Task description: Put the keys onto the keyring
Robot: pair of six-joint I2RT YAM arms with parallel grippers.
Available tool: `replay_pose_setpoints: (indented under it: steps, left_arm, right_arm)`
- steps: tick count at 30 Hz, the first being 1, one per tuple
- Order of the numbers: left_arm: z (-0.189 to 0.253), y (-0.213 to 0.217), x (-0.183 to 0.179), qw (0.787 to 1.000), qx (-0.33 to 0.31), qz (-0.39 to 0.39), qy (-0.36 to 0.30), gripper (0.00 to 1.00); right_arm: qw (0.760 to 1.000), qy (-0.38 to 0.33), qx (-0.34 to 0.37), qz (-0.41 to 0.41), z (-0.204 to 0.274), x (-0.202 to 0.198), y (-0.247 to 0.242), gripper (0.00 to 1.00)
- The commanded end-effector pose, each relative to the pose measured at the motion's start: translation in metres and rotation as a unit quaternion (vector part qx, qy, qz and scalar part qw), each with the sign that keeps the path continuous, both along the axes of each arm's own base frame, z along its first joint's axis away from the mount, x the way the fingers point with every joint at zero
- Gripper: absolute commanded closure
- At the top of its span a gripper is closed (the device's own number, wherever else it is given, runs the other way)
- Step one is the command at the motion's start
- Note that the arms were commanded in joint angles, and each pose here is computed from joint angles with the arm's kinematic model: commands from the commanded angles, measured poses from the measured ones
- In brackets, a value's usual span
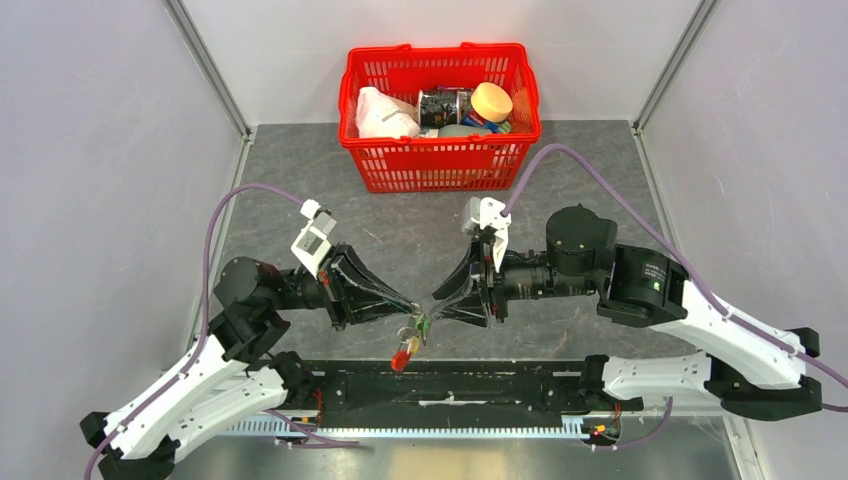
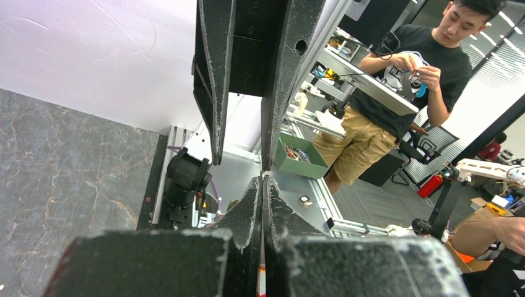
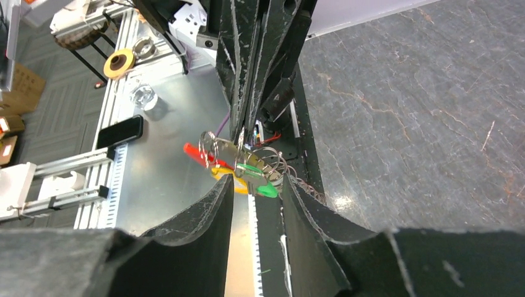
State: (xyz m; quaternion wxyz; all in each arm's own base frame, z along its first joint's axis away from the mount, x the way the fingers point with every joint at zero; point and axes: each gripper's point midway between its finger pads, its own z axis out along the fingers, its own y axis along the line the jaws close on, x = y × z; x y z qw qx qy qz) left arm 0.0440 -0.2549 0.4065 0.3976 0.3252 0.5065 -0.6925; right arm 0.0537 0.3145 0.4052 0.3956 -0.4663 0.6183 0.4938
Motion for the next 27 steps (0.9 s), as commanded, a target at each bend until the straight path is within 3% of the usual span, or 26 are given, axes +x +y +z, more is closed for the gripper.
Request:
replay_pose_setpoints:
  steps: [1, 22, 27]
  left_arm:
    - [0.019, 0.007, -0.006, 0.999, -0.036, 0.001, -0.013, 0.98]
    - [0.024, 0.011, -0.002, 0.998, -0.048, 0.022, -0.016, 0.98]
    - [0.024, 0.011, -0.002, 0.998, -0.049, 0.025, -0.016, 0.98]
  right_arm:
    - [0.998, 0.028, 0.049, -0.011, 0.026, 0.0, 0.008, 0.57]
    - [0.995, 0.082, 0.06, 0.017, 0.015, -0.008, 0.032, 0.6]
    - [0.995, 0.082, 0.06, 0.019, 0.015, -0.008, 0.033, 0.76]
